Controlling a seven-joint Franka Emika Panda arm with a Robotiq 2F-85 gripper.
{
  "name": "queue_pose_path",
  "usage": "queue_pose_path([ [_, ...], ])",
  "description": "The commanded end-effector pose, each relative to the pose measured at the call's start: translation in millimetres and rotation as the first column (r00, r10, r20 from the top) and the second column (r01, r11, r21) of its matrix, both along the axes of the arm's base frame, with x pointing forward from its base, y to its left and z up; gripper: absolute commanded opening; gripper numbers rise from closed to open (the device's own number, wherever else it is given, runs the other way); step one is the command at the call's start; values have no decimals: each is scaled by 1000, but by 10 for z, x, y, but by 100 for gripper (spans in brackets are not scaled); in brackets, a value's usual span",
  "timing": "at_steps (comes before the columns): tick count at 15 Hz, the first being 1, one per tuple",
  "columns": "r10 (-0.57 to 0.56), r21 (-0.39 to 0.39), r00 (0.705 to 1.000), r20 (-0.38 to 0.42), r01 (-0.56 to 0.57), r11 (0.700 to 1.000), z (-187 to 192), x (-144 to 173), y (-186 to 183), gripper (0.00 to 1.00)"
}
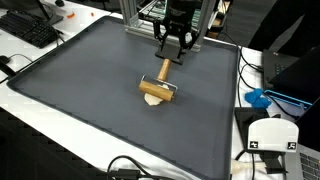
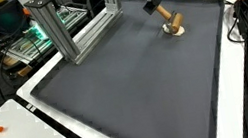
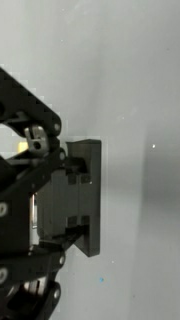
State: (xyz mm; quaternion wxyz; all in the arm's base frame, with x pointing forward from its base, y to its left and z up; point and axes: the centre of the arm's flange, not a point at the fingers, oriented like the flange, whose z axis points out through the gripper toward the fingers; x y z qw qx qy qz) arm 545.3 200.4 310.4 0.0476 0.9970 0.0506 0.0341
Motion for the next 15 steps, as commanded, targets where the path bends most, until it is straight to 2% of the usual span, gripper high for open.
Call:
queue_pose_path([
  [1, 13, -5, 999, -46, -14, 1000, 73, -65, -43, 36],
  [15, 48, -38, 993, -110, -53, 998, 122, -115, -16, 36],
])
